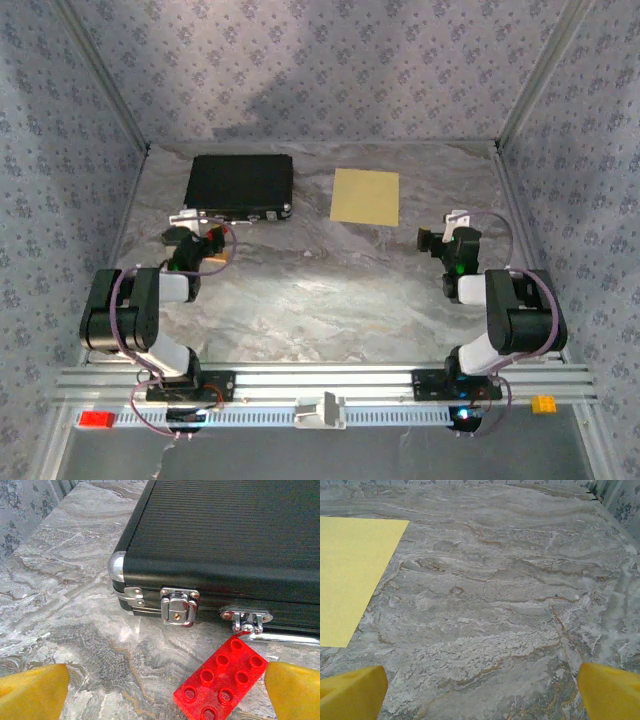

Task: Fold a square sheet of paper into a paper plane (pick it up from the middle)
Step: Move the square sheet of paper to the center of the table.

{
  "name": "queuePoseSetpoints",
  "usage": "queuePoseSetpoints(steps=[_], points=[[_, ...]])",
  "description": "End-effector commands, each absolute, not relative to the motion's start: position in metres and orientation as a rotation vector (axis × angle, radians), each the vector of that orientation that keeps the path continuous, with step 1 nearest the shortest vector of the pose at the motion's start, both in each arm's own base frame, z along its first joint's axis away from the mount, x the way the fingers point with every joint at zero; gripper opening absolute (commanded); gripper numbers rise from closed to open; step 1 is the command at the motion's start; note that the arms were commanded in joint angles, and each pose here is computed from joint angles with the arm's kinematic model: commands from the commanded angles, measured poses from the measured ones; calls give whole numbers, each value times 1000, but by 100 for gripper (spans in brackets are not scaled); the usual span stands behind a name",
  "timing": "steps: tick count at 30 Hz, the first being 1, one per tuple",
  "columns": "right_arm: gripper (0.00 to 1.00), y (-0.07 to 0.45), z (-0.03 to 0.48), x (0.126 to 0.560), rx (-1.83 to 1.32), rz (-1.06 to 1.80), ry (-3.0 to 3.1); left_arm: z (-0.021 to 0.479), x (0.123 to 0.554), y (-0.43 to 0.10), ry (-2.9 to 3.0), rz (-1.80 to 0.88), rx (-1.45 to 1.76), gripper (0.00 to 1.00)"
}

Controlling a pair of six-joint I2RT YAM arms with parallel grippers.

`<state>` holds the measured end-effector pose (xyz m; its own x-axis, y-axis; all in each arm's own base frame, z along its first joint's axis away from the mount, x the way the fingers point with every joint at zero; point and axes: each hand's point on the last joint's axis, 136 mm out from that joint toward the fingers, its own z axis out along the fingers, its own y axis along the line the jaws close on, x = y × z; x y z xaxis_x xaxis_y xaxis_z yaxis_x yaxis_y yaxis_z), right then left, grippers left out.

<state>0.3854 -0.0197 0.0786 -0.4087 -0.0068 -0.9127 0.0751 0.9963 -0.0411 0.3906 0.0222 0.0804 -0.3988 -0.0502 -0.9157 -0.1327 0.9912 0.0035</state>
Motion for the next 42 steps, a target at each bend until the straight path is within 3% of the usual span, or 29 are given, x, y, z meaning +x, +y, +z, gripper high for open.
queuePoseSetpoints(steps=[1, 33, 42], points=[[99, -21, 83, 391, 41, -92, 1982, 89, 397, 21, 1957, 79, -110, 100], [99, -19, 84, 391, 27, -56, 1981, 89, 396, 21, 1953, 75, -111, 100], [99, -12, 101, 388, -9, -94, 1972, 112, 383, 17, 1903, 53, -93, 100]])
